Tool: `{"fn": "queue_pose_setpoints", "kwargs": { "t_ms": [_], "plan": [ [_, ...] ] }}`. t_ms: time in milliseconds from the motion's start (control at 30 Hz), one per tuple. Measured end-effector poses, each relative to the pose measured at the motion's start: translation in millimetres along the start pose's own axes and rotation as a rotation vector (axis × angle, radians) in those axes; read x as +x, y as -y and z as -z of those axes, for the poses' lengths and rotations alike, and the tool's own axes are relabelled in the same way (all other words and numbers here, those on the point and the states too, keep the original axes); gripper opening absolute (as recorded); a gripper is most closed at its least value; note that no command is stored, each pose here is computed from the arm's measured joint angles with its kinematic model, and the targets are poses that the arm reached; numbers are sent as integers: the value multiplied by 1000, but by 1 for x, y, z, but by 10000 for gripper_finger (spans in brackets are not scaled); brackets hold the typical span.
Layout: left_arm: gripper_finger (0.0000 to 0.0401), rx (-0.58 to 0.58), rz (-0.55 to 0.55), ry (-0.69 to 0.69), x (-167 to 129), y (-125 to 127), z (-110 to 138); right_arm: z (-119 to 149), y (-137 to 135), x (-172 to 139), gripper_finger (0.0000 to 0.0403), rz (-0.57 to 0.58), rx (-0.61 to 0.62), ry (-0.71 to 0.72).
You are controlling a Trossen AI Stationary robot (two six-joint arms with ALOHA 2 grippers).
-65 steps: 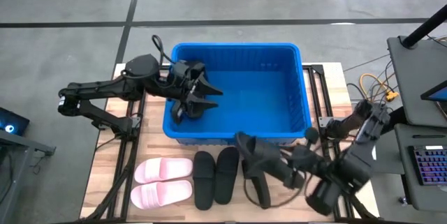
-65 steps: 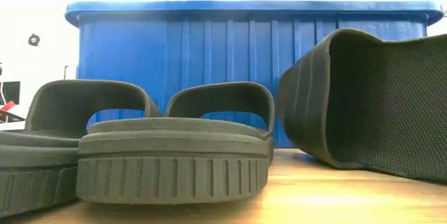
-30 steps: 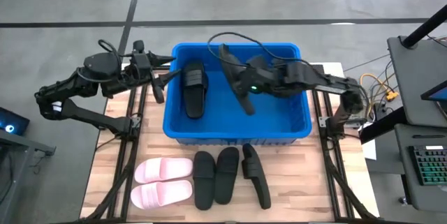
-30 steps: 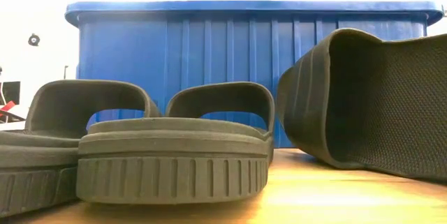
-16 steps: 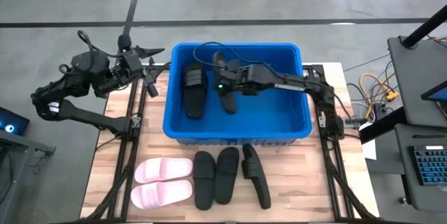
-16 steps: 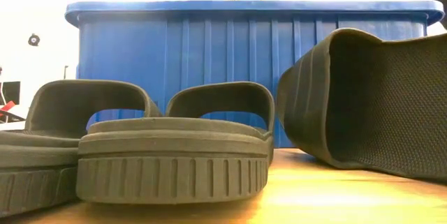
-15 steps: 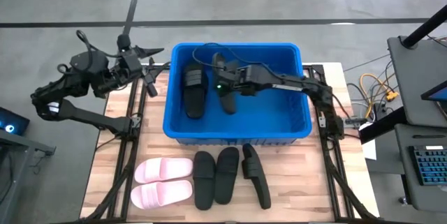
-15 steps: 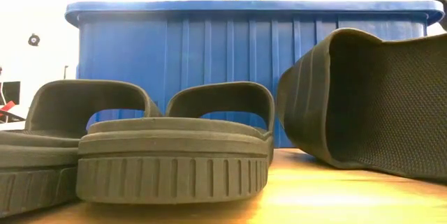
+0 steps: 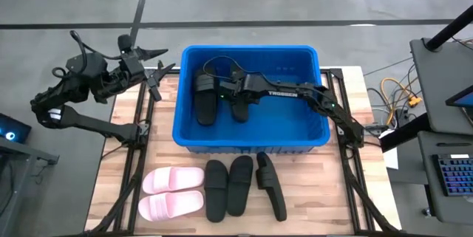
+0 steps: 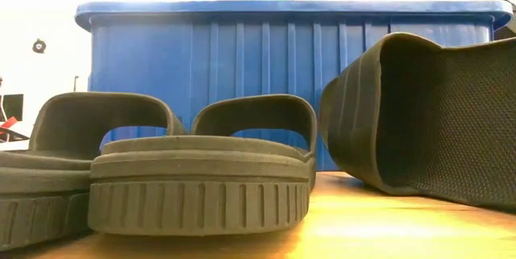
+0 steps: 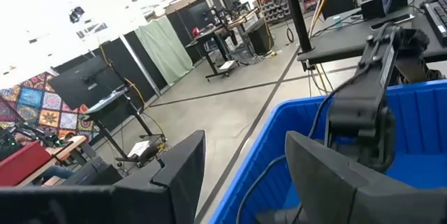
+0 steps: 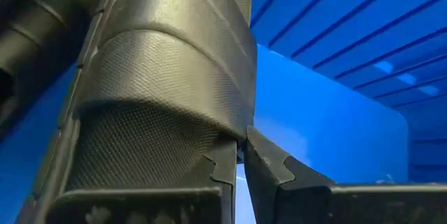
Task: Pick and place slides into bin
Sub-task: Put the black slide into the blue organizer bin
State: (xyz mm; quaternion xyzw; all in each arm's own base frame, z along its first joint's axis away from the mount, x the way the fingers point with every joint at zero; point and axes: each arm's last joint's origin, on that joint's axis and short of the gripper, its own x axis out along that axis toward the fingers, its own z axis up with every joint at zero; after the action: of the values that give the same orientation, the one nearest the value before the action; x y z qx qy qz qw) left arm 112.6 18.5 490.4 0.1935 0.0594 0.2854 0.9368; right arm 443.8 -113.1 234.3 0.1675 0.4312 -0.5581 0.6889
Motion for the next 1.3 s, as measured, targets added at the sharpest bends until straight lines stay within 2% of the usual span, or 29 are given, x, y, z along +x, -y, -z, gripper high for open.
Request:
{"fn": "queue_pose_setpoints", "kwargs": {
  "t_ms": [233,567,867,1100,1300],
  "plan": [
    [184,-2,-1,3,-2,-1,0,-1,-11,25,12,-15,0,0],
    [184,23,15,-35,-5,-1,5,-7,-12,28,25,-52,6,3],
    [184,22,16,-35,-6,-2,5,-8,-12,29,109,-141,-16,-85],
    [184,12,10,-22,-11,-5,6,-6,-15,27,188,-281,-106,-201],
    [184,-4,2,-4,-19,-10,6,-15,-17,13,224,-413,-116,-244]
  ]
}}
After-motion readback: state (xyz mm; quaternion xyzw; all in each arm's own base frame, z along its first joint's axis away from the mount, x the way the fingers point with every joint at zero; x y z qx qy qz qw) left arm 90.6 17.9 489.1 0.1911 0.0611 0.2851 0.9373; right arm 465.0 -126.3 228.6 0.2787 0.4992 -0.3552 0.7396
